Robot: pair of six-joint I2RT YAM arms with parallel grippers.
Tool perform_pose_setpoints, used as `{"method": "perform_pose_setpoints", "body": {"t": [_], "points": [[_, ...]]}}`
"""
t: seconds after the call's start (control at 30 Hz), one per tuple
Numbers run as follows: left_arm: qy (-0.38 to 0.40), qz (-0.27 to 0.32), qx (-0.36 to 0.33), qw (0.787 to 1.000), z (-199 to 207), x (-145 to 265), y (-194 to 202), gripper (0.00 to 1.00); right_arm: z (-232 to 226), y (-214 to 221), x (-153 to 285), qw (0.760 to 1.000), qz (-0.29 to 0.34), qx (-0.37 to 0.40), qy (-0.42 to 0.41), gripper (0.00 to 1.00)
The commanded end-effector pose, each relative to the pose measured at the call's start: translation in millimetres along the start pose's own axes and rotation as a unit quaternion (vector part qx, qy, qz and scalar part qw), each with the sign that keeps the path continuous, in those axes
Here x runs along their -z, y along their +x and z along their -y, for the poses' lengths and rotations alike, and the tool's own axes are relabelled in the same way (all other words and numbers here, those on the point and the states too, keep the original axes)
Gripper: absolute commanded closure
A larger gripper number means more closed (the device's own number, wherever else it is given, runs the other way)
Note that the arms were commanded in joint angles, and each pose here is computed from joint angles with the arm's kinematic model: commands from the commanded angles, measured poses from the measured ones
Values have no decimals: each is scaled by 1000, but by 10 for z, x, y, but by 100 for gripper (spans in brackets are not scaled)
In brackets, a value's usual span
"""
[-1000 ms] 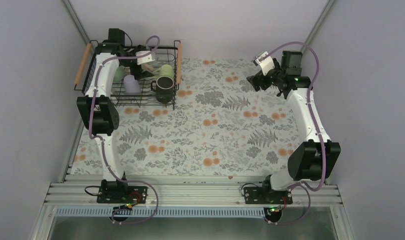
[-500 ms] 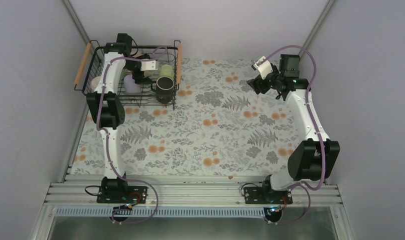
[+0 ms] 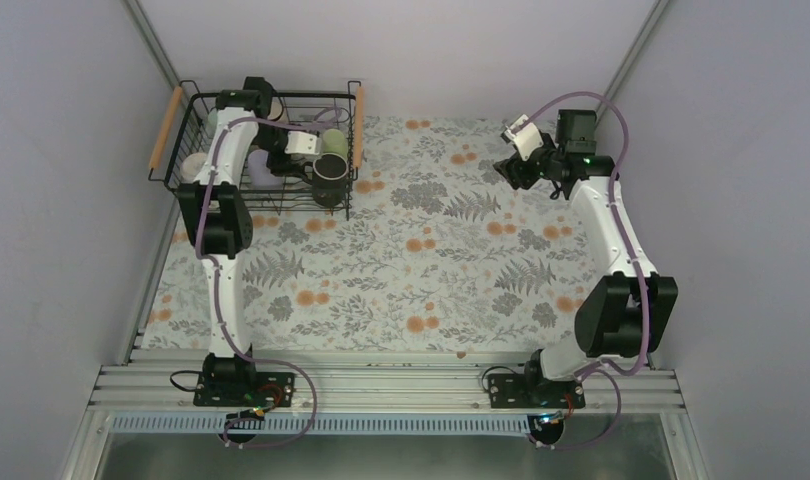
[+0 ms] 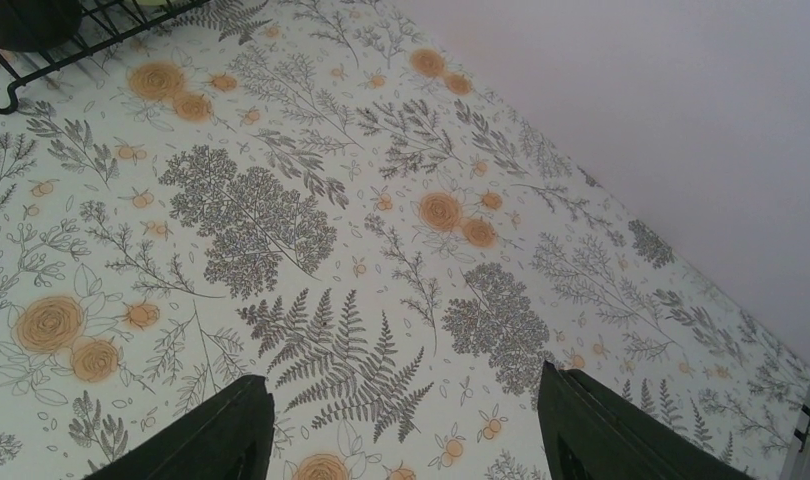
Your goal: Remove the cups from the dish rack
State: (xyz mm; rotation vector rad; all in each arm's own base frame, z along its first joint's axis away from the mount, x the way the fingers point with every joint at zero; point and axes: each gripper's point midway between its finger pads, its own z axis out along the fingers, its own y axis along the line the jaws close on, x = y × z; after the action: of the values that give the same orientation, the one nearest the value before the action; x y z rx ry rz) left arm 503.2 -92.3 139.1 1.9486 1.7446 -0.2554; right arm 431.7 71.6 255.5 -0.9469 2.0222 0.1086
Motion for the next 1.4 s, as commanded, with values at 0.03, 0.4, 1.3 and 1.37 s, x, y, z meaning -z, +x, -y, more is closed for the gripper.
{"method": "perform_pose_setpoints", "body": {"t": [0.03, 0.4, 1.3, 1.37], "points": [[16, 0, -14, 1000, 18, -143, -34, 29, -37, -35, -75, 1000, 0, 2, -19, 35], [23, -17, -17, 999, -5, -280, -33, 46, -48, 95, -181, 999, -22, -3, -28, 51], [-66, -26, 12, 997, -283, 371, -390, 98, -41, -121, -29, 1000, 7, -12, -23, 61], [-83, -27, 14, 996, -321, 497, -449, 98, -47, -151, -9, 1000, 10, -13, -24, 61]]}}
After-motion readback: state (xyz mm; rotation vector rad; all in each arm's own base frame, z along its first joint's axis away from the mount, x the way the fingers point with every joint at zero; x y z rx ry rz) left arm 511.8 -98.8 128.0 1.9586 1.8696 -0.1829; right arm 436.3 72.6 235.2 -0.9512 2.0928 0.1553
